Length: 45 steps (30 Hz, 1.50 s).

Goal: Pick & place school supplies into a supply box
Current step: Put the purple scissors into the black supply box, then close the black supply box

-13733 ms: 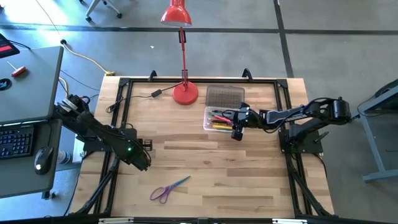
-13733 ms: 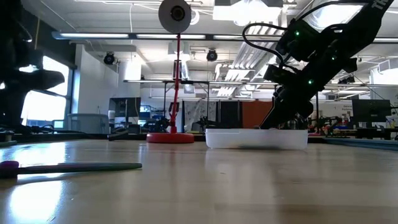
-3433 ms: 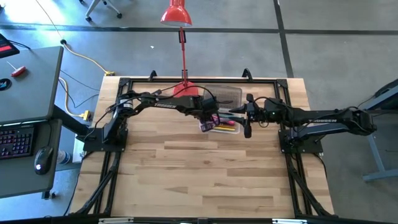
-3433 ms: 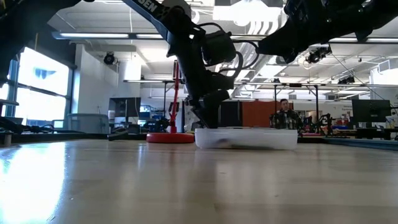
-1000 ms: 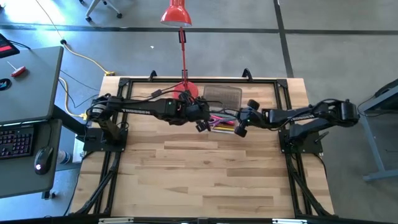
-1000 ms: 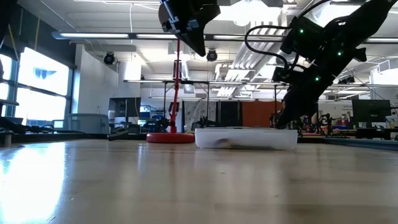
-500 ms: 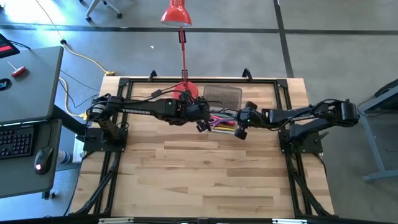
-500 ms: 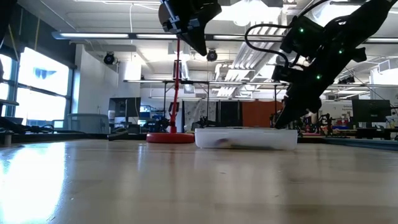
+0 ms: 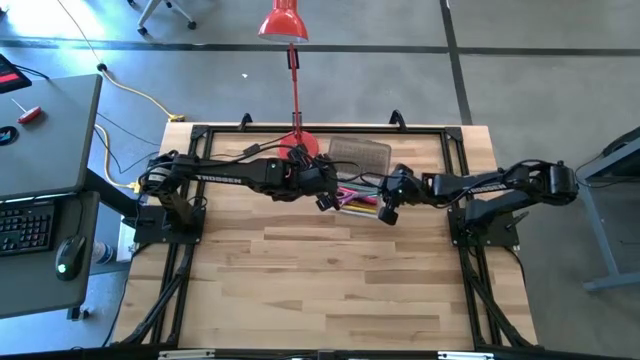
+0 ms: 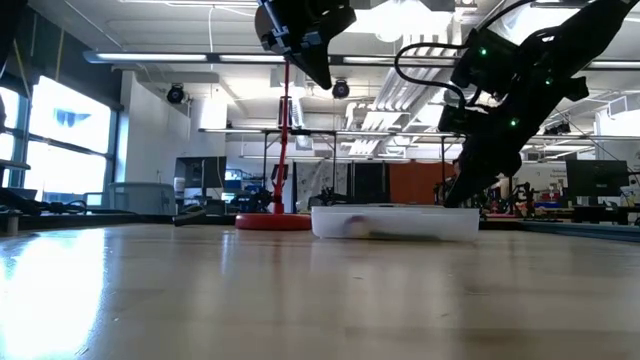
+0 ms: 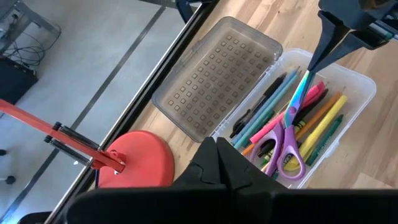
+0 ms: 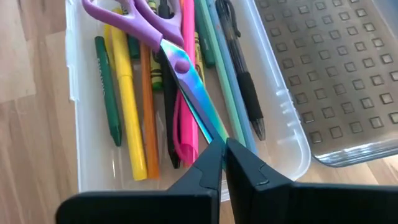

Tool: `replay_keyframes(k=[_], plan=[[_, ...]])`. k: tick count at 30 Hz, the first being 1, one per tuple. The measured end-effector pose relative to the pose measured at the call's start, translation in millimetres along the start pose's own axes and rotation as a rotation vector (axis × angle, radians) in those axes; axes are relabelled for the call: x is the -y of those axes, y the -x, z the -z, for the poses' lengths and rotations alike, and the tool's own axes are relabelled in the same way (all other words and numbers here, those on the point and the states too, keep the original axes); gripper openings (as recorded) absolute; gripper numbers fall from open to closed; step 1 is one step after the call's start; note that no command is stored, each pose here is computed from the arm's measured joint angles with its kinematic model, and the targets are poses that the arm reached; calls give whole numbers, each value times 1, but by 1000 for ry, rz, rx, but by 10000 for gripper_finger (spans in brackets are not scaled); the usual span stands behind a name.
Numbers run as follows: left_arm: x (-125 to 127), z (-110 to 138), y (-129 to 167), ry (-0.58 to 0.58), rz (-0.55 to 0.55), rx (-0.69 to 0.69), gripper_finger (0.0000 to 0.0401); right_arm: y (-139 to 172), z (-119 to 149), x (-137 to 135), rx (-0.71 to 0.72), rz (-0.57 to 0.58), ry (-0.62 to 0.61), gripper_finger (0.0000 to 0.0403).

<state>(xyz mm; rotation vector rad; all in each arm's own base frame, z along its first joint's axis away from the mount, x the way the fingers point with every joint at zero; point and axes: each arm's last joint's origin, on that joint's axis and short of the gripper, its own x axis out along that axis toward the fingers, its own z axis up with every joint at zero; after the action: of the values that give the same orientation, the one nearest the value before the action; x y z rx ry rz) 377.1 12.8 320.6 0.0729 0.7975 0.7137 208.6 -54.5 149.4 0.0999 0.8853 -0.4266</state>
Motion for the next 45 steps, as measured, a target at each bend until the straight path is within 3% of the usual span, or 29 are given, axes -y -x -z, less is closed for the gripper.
replay_keyframes(k=[4,9,15,18,26,35,45], plan=[[0,0,0,0,0,0,30,0,-1,0,10,16,13,0],[0,0,0,0,0,0,46,0,-3,4,43,144,30,0],[0,0,0,0,-1,0,19,3,-6,-4,72,-67,62,0],[0,0,0,-1,-1,-1,14,6,-7,-7,84,-97,65,0],[-1,0,0,-1,-21,6,42,0,1,-1,4,23,42,0],[-1,0,0,-1,-21,6,16,-3,0,13,3,126,1,0],[-1,0,0,-8,-22,5,34,1,-11,10,111,78,6,0]])
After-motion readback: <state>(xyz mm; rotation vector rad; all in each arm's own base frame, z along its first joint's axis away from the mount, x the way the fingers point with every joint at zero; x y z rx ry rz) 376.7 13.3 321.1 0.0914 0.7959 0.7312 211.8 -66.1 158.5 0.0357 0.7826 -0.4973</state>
